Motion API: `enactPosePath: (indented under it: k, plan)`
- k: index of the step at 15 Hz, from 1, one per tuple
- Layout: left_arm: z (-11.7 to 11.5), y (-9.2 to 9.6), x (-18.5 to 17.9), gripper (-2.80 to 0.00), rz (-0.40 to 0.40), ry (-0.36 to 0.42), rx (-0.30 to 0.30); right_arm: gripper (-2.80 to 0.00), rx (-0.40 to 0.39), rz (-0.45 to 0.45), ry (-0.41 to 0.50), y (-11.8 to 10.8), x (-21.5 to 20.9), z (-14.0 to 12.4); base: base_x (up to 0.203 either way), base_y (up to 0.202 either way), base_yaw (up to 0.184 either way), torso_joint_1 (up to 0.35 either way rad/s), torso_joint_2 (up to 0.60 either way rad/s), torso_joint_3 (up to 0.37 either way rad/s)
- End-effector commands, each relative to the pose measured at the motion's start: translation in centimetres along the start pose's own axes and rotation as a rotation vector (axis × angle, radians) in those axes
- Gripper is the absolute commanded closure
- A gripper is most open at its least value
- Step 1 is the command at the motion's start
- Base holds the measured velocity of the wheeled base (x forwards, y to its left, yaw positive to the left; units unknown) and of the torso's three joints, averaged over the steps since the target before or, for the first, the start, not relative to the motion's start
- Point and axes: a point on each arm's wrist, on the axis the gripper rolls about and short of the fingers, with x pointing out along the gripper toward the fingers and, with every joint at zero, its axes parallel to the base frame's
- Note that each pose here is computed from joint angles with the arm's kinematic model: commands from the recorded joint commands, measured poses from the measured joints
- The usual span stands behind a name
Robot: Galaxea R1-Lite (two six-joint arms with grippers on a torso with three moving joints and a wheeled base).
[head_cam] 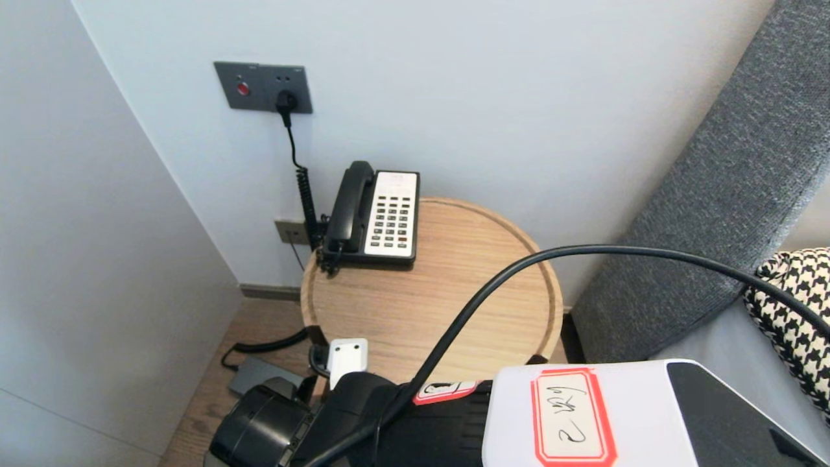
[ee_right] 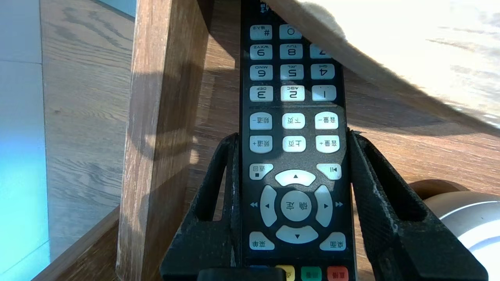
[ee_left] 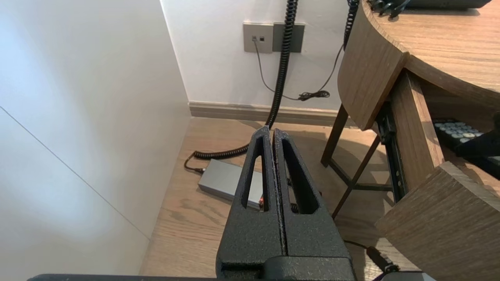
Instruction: Put the remote controls on the table in the drawer one by one
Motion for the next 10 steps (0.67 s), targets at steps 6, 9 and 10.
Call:
enactPosePath:
  k: [6, 9, 10]
  plan:
    - [-0.3, 0.0, 0.1, 0.0, 0.0, 0.011, 0.0, 0.0, -0.01, -0.015, 0.018, 0.1, 0.9, -0.6, 0.0, 0.0, 0.0, 0.0, 0.0, 0.0]
    - [-0.3, 0.0, 0.1, 0.0, 0.0, 0.011, 0.0, 0.0, -0.014, -0.023, 0.029, 0.1, 1.5, -0.9, 0.0, 0.0, 0.0, 0.0, 0.0, 0.0]
    - [-0.3, 0.0, 0.1, 0.0, 0.0, 0.011, 0.0, 0.0, -0.016, -0.025, 0.031, 0.1, 1.6, -1.0, 0.0, 0.0, 0.0, 0.0, 0.0, 0.0]
